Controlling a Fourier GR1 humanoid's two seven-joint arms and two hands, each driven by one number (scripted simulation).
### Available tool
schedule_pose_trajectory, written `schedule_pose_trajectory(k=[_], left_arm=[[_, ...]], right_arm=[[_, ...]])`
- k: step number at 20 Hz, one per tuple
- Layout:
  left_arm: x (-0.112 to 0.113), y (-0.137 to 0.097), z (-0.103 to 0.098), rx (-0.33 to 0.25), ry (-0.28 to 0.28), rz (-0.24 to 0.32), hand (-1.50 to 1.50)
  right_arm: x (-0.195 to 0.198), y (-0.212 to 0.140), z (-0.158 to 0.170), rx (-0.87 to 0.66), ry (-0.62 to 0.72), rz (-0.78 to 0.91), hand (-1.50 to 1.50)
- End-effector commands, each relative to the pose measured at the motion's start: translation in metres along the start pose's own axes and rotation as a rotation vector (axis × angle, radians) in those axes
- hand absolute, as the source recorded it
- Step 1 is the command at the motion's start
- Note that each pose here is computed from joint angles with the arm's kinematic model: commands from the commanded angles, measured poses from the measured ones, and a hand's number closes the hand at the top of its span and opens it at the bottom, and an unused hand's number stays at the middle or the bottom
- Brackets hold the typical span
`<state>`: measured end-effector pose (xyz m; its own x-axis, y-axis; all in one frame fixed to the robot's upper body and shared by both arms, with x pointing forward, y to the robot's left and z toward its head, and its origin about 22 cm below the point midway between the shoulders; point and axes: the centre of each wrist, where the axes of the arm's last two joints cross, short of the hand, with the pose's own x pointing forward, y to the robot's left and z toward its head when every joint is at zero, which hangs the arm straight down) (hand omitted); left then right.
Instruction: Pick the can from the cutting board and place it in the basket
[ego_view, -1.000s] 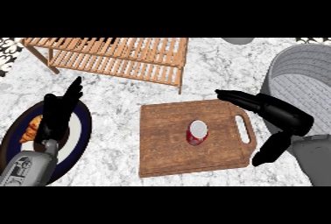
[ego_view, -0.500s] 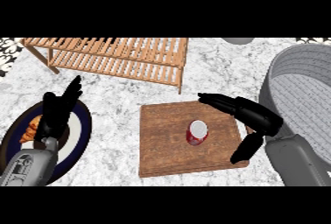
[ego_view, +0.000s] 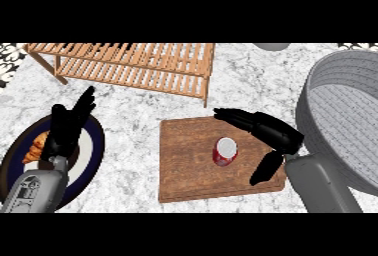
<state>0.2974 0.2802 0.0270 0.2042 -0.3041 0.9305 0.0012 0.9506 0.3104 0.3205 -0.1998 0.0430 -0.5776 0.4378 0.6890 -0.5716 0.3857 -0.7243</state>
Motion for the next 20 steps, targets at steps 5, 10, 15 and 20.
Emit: schedule_pose_trajectory(k=[5, 10, 15, 20], left_arm=[[0.019, -0.001, 0.000, 0.000, 0.004, 0.000, 0.00], [0.008, 0.001, 0.006, 0.006, -0.001, -0.002, 0.00], [0.001, -0.006, 0.006, 0.010, -0.016, 0.002, 0.00], [0.001, 0.008, 0.003, 0.013, -0.009, -0.006, 0.00]], right_arm=[[-0.014, 0.021, -0.013, 0.053, 0.033, 0.016, -1.50], [-0.014, 0.022, -0.025, 0.059, 0.037, -0.018, -1.50], [-0.009, 0.015, -0.032, 0.053, 0.048, -0.001, -1.50], [-0.017, 0.034, -0.021, 0.038, 0.058, -0.022, -1.50]])
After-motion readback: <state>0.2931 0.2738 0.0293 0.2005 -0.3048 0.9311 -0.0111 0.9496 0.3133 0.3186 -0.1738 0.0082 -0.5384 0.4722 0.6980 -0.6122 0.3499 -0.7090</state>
